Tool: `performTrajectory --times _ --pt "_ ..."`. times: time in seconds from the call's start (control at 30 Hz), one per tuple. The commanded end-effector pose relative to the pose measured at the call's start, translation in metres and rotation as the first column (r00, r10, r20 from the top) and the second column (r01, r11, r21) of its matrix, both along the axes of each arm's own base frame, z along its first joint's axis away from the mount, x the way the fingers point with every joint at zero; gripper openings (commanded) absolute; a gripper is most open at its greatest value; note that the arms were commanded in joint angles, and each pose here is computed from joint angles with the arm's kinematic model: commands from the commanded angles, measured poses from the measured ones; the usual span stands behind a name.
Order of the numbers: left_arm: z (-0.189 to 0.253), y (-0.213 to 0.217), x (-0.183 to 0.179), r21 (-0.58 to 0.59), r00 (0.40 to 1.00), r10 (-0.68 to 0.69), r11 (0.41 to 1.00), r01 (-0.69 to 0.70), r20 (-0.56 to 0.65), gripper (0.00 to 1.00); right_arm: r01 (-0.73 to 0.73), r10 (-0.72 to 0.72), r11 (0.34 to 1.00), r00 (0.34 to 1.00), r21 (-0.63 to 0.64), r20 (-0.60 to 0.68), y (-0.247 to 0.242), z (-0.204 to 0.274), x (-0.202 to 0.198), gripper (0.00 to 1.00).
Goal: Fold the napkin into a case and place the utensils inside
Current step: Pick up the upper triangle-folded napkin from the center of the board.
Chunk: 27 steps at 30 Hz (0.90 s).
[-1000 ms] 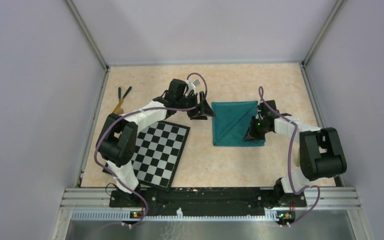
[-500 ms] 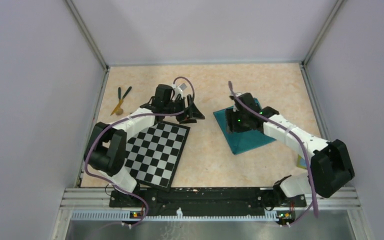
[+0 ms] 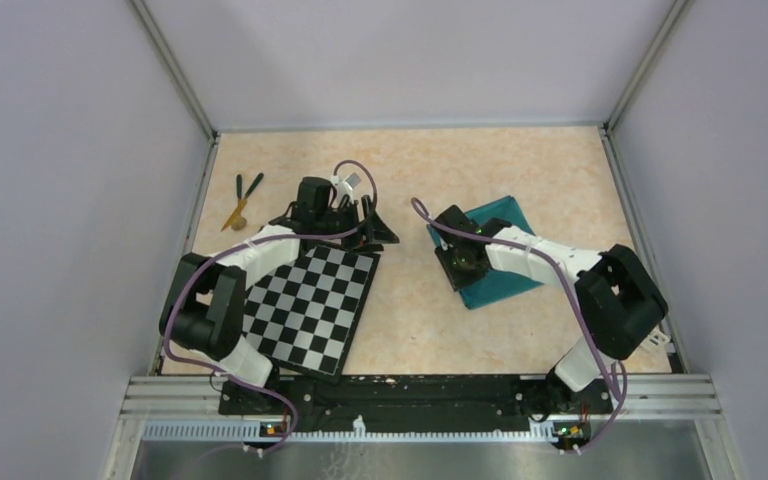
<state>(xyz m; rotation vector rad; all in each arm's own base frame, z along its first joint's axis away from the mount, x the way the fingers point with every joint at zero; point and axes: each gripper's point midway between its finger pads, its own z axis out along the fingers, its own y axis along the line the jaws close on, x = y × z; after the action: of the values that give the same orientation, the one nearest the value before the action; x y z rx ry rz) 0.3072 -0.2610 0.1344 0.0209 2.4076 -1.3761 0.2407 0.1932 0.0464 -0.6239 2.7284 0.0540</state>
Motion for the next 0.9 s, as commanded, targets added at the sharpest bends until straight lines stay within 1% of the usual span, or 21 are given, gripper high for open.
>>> performTrajectory --times 0.0,0.2,0.37,0.47,0.63,0.7,0.8,0.87 --pt "0.015 0.000 0.000 -0.037 0.997 -0.019 0.999 0.021 0.073 0.71 -0.019 0.019 1.000 1.000 -0.009 0.019 0.004 0.001 0.004 0.33" --pt "0.015 -0.001 0.000 -0.042 0.997 -0.022 0.999 0.025 0.071 0.71 -0.019 0.019 1.000 1.000 -0.022 -0.012 0.005 -0.014 0.001 0.35" --pt "0.015 -0.001 0.000 -0.043 0.997 -0.024 0.999 0.027 0.070 0.71 0.000 -0.002 0.998 1.000 -0.068 -0.027 -0.004 -0.026 -0.001 0.35" --pt "0.014 -0.001 0.000 -0.042 0.997 -0.024 0.999 0.027 0.068 0.72 0.011 -0.014 0.996 0.999 -0.093 -0.032 -0.009 -0.034 -0.002 0.38" --pt "0.010 -0.002 0.000 -0.042 0.998 -0.028 0.999 0.031 0.058 0.73 0.038 -0.044 0.987 0.998 -0.154 -0.036 -0.021 -0.055 -0.005 0.37" --pt "0.007 -0.002 0.000 -0.043 0.998 -0.027 0.999 0.029 0.049 0.74 0.053 -0.060 0.983 0.998 -0.176 -0.033 -0.025 -0.062 -0.005 0.33" --pt "0.002 -0.002 0.000 -0.042 0.999 -0.017 0.999 0.018 0.032 0.75 0.073 -0.076 0.979 0.997 -0.189 -0.010 -0.028 -0.067 -0.002 0.20" --pt "-0.002 -0.002 0.000 -0.051 1.000 0.004 0.999 -0.003 0.008 0.78 0.075 -0.073 0.985 0.997 -0.158 0.020 -0.024 -0.066 0.002 0.10"
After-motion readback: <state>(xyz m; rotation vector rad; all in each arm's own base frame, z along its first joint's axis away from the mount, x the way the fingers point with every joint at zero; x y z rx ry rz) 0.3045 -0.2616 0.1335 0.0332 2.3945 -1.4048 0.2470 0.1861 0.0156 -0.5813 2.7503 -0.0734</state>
